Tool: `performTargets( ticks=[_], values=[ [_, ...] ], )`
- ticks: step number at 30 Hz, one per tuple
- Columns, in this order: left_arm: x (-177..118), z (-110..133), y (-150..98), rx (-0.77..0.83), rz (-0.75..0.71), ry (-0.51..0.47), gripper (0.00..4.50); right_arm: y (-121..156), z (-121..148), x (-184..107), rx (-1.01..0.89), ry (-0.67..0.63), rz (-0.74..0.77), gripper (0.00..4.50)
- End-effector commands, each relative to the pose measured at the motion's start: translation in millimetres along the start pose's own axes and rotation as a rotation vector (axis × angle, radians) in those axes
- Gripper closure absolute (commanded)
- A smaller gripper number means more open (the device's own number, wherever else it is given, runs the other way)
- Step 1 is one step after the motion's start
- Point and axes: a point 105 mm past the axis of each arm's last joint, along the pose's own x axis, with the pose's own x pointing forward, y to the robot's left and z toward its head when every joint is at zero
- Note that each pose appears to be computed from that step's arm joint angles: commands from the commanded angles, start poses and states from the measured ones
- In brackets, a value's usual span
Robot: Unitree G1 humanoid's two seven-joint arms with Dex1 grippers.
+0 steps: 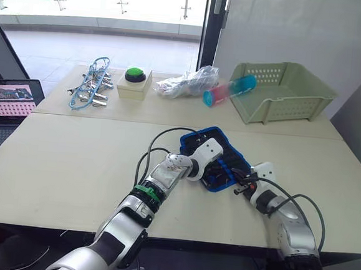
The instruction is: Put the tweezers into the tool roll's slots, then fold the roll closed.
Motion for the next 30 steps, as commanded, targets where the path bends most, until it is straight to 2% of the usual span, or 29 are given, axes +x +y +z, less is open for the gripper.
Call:
performTargets(
  ticks=[1,4,7,13,15,16,18,19,22,30],
  values=[
    [-26.8,33.1,3.1,0.120,0.016,-0.110,2.09,-0.4,-10.8,-4.7,0.014,0.037,0.006,4.50],
    [-59.9,49.3,10.1,0.140,0.025,-0.196,1.14,-1.8,-0.7,-6.9,0.001,0.002,0.023,4.50],
    [-93.0,52.1,28.3,0.180,0.073,-0.212,0.07,-2.5,16.1,-10.0,0.023,-0.059,0.040,4.50],
    [-155.1,40.0,55.6,0.180,0.140,-0.260,0.03,-1.7,54.7,-23.3,0.022,-0.151,0.097,4.50],
    [-177.8,16.5,66.1,0.173,0.169,-0.207,0.03,-2.5,67.8,-33.0,-0.035,-0.175,0.130,4.50],
    [-187.5,-0.8,68.7,0.175,0.168,-0.152,0.03,-4.6,68.7,-38.6,-0.052,-0.166,0.142,4.50],
    [-199.8,-18.6,68.7,0.142,0.157,-0.119,0.03,-6.7,66.1,-47.9,-0.086,-0.133,0.163,4.50],
    [-205.8,-24.4,69.9,0.124,0.164,-0.116,0.00,-6.9,64.2,-52.7,-0.096,-0.114,0.173,3.95],
    [-235.5,-46.6,77.8,0.059,0.222,-0.091,0.00,-8.2,55.2,-74.4,-0.082,-0.071,0.190,2.94],
    [-284.9,-75.8,86.8,-0.002,0.350,-0.064,0.00,-14.3,33.4,-102.8,-0.019,-0.010,0.153,0.18]
  ],
)
